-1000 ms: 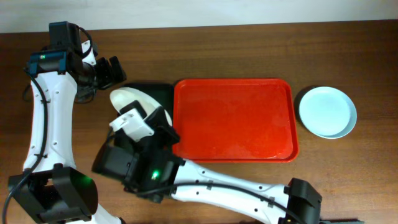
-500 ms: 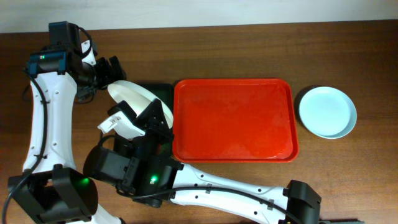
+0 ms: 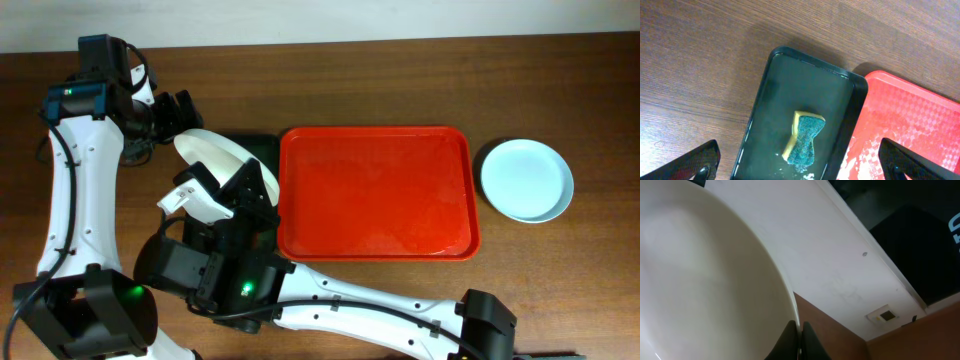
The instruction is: Clean dirty plates on tray and stack at the side
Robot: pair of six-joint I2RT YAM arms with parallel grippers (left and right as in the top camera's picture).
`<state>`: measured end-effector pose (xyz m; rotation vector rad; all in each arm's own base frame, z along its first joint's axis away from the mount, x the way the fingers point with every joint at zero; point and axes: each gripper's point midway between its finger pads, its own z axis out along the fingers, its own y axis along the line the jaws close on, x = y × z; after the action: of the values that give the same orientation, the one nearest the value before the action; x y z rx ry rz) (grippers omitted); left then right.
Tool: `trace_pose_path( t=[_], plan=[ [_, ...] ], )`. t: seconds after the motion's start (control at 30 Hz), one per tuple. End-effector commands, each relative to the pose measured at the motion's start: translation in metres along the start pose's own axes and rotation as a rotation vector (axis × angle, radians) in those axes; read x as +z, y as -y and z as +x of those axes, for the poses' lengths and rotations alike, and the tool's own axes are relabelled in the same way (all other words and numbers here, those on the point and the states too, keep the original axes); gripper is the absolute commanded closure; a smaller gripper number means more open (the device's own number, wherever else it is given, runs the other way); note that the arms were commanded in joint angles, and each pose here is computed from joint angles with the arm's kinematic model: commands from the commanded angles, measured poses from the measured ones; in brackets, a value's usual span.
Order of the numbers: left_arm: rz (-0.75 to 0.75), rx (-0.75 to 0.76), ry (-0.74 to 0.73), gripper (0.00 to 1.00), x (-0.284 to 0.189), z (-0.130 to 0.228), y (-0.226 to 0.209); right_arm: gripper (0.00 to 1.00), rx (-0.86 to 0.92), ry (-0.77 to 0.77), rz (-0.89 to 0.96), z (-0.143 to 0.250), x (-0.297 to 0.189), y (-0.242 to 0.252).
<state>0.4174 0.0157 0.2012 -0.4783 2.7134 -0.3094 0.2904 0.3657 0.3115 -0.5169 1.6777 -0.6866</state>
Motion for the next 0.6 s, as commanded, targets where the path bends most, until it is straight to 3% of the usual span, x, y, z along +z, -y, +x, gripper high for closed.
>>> trace_pose_path(
  t=[0.0, 0.27, 0.4, 0.57],
  plan=[
    [0.011, -0.004, 0.013, 0.01, -0.005, -0.003, 0.003, 0.96, -0.022, -0.028, -0.089, 0.006, 0.008, -0.007],
    [0.011, -0.004, 0.013, 0.01, -0.005, -0.003, 0.003, 0.96, 0.199, -0.36, -0.354, 0.077, 0.059, -0.033],
    [0.011, -0.003, 0.014, 0.01, -0.005, -0.003, 0.003, 0.96, 0.353, -0.595, -0.644, 0.108, 0.072, -0.057],
    [0.011, -0.003, 0.014, 0.01, -0.005, -0.003, 0.003, 0.96, 0.577, -0.779, -0.999, 0.111, 0.071, -0.053]
  ],
)
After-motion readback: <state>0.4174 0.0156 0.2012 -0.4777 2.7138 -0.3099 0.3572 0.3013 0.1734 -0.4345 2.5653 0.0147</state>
